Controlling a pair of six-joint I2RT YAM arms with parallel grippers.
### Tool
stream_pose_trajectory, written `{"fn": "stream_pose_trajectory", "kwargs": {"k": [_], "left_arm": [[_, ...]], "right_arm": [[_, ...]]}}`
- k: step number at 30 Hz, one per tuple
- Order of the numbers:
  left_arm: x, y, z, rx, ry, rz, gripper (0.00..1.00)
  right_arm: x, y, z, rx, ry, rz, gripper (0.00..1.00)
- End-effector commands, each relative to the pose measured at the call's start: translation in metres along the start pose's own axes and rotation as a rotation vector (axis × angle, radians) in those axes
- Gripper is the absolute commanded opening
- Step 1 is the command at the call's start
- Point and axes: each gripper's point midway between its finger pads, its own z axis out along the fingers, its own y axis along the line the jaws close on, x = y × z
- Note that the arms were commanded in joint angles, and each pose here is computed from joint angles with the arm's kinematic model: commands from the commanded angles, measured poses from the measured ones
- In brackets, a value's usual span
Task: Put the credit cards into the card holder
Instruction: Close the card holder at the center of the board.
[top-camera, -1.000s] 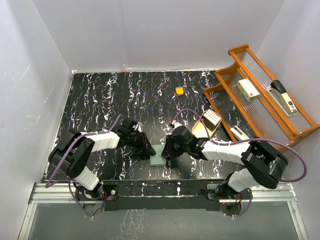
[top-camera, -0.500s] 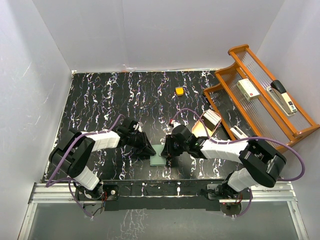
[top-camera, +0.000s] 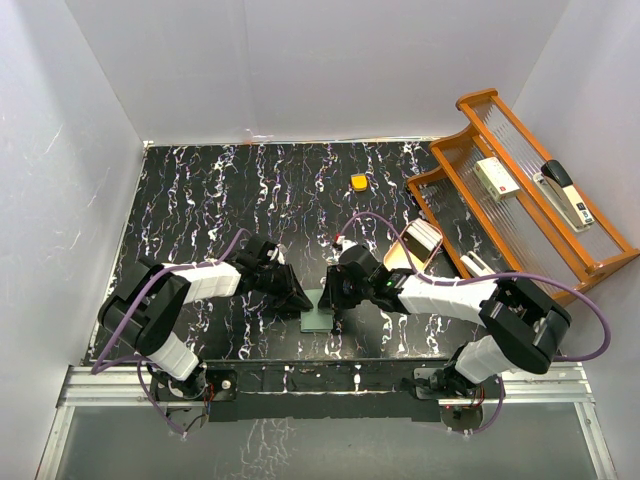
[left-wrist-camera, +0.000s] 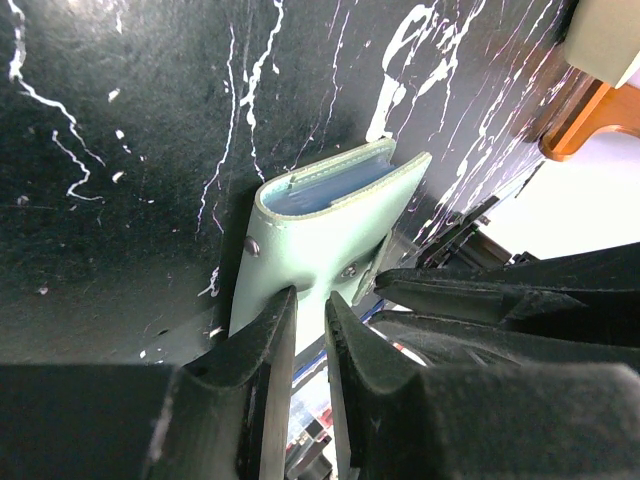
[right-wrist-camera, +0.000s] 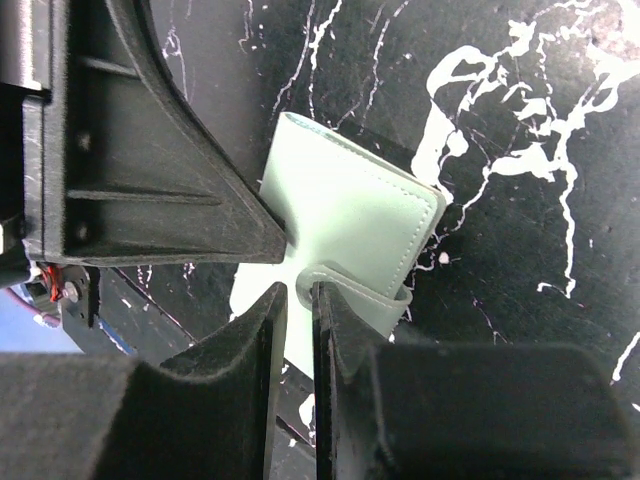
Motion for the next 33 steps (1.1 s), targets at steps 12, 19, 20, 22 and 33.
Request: {"fn": "stream_pose_trajectory", "kwargs": {"k": [12,19,20,22,33], "left_arm": [[0.011,0.04,0.008,-0.153,-0.004,-0.034,0.18],[0.012,0.036,0.008,-0.141,-0.005,-0.03,0.16],[0.011,0.035,0.007,-0.14,-0.006,-0.03,0.16],[0.012,0.035,0.008,-0.141,-0.005,-0.028,0.16],[0.012,0.034,0.008,-0.134,-0.005,-0.027,0.15]], "right_arm": [[-0.015,0.005,-0.003,0.013,-0.054,-0.008,0.13],[-0.012,0.007,0.006,-0.005,-0.024,-0.011,0.1],[-0.011,0.007,0.007,-0.006,-0.02,-0.01,0.1],[-0.008,0.005,0.008,-0.003,-0.012,-0.006,0.09],[-0.006,0.004,0.008,0.004,-0.002,-0.002,0.09]]}}
